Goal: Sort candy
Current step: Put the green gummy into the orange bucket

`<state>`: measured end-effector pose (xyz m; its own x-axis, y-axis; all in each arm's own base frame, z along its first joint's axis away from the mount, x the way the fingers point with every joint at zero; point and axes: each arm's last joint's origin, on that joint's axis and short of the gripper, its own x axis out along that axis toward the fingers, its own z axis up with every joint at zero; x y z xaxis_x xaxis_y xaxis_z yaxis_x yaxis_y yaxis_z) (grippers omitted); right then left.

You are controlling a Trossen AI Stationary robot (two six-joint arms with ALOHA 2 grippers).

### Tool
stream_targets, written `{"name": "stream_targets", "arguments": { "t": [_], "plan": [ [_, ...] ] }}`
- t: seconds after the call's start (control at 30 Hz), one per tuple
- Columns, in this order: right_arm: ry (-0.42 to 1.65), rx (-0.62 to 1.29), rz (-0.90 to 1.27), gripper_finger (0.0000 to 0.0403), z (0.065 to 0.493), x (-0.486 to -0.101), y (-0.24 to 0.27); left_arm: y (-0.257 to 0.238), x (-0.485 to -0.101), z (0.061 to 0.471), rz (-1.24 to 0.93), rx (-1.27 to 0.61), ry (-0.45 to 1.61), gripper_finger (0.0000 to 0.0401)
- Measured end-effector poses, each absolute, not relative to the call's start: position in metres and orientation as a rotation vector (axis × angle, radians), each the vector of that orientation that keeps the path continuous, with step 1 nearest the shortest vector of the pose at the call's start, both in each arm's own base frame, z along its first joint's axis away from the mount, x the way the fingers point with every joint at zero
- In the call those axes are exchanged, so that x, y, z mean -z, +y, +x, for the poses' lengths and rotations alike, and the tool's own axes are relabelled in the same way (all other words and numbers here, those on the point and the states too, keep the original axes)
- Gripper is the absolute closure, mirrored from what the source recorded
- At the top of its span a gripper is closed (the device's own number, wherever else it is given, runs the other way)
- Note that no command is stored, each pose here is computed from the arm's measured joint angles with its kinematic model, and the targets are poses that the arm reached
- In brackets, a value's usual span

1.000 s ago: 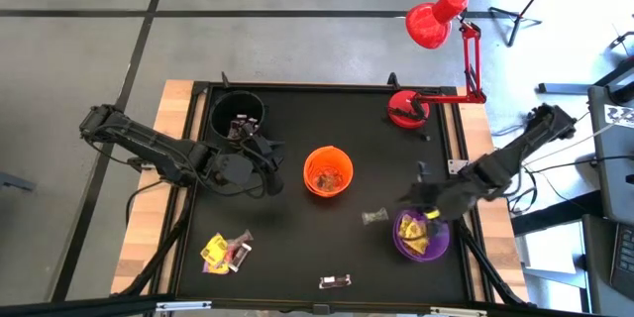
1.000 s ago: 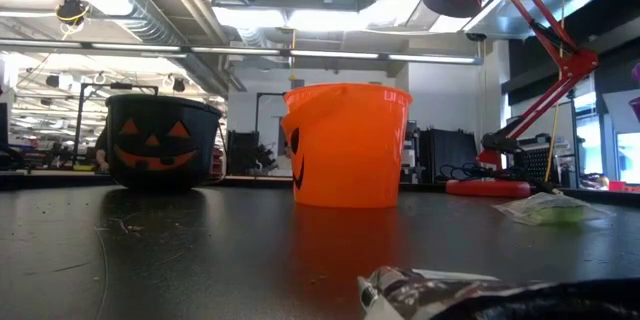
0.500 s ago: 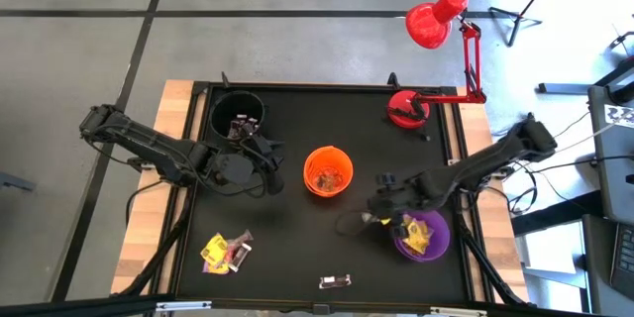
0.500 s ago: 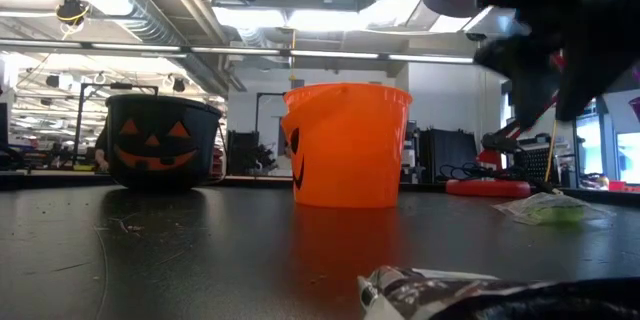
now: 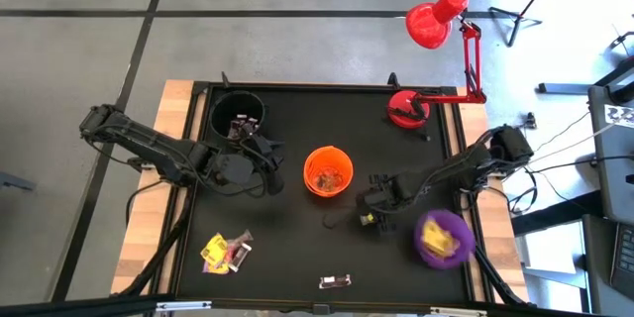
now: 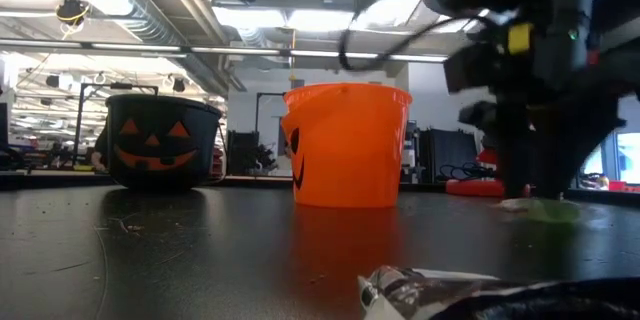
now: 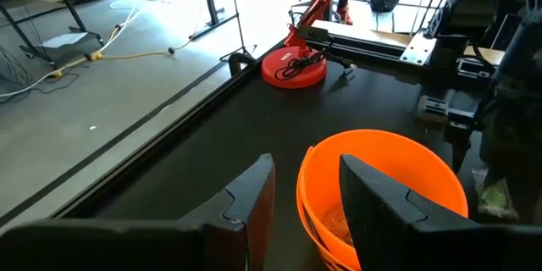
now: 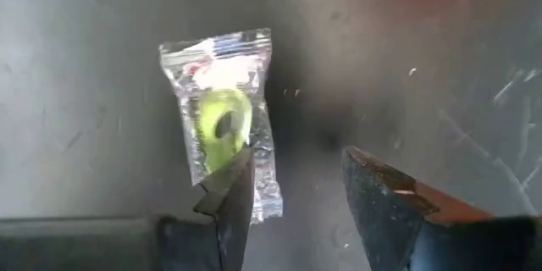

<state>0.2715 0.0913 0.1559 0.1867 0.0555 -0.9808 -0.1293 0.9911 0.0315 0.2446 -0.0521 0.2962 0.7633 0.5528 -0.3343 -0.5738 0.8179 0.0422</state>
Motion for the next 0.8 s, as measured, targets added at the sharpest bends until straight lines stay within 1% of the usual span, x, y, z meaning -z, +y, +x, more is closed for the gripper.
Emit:
{"name": "stream_targets", "arguments": {
  "t": [0.3, 0.5, 0.67, 0.8],
  "plan": [
    [1.315, -0.141, -0.046, 0.0223, 0.27, -0.171, 0.091, -0.052, -0.296, 0.244, -0.074, -0.616, 0.342, 0.0277],
    [1.313, -0.219, -0.024, 0.0223, 0.27, -0.171, 0.094, -0.052, -0.296, 0.244, -0.075, -0.616, 0.342, 0.0277],
    [1.282, -0.222, -0.051, 0.0223, 0.273, -0.171, 0.094, -0.052, -0.296, 0.244, -0.076, -0.616, 0.342, 0.0277],
    [1.256, -0.222, -0.051, 0.0223, 0.271, -0.163, 0.093, -0.052, -0.294, 0.246, -0.075, -0.618, 0.348, 0.0277]
  ]
}}
